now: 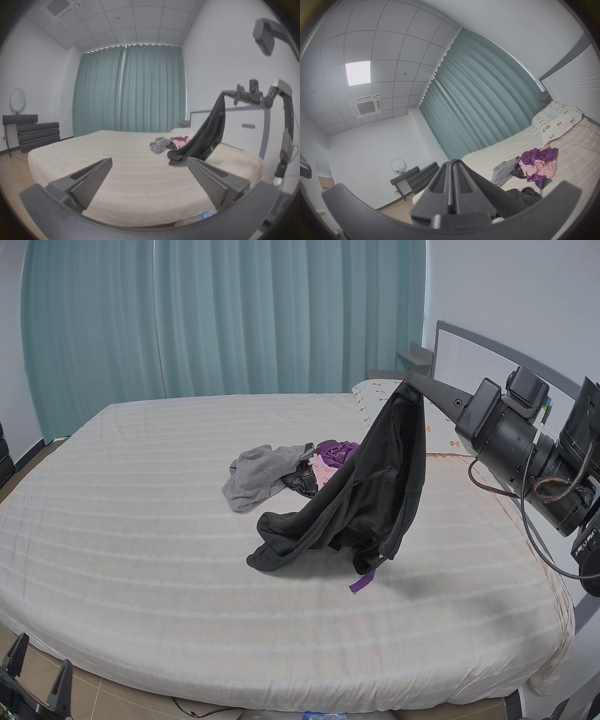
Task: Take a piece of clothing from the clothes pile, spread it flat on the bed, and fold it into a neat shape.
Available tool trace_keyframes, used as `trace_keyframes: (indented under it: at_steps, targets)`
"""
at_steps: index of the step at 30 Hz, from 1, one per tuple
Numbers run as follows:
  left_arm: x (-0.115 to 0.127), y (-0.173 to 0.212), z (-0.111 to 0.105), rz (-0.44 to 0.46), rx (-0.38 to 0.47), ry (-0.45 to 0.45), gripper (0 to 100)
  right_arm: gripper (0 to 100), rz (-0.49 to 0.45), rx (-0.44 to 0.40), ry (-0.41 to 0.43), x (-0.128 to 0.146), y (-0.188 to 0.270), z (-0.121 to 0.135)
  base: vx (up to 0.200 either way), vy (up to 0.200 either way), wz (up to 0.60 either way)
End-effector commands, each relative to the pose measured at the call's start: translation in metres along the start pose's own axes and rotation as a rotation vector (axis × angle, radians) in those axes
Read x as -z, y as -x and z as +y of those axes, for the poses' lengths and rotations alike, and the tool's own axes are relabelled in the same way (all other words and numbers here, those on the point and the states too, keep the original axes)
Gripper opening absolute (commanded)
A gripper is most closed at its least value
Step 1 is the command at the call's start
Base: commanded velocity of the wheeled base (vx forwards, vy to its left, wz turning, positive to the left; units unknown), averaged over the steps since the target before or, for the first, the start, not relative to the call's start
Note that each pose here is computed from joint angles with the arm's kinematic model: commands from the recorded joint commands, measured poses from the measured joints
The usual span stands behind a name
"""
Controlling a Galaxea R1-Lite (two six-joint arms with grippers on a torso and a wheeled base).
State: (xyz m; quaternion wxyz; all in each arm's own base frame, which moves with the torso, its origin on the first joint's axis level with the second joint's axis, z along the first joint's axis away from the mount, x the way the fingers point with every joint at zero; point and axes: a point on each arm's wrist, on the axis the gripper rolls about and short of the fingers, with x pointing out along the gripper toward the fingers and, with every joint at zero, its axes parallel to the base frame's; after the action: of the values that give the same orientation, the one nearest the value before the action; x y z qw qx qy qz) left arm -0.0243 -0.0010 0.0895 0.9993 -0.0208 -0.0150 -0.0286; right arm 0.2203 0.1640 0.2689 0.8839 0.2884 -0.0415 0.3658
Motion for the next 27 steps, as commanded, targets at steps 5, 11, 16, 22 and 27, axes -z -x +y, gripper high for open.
trace_keyframes:
  at_steps: [5, 11, 16, 22, 27]
  targets:
    - [-0.041, -0.023, -0.003, 0.167, 0.140, -0.052, 100, 0, 0.029, 0.019, -0.008, 0.010, -0.003, -0.009, 0.000, 0.000, 0.00]
    - [-0.033, -0.035, -0.004, 0.314, 0.228, -0.034, 100, 0, 0.030, 0.039, -0.003, 0.009, 0.003, -0.013, 0.000, 0.000, 0.00]
    - [-0.041, -0.069, -0.005, 0.459, 0.215, -0.015, 100, 0, 0.031, 0.064, -0.004, 0.009, 0.001, -0.022, 0.000, 0.000, 0.00]
    - [-0.034, -0.113, -0.005, 0.641, 0.212, -0.015, 100, 0, 0.031, 0.078, -0.004, 0.009, 0.001, -0.026, 0.000, 0.000, 0.00]
    - [-0.019, -0.160, -0.012, 0.737, 0.257, -0.023, 100, 0, 0.034, 0.080, -0.005, 0.010, -0.001, -0.027, 0.000, 0.000, 0.00]
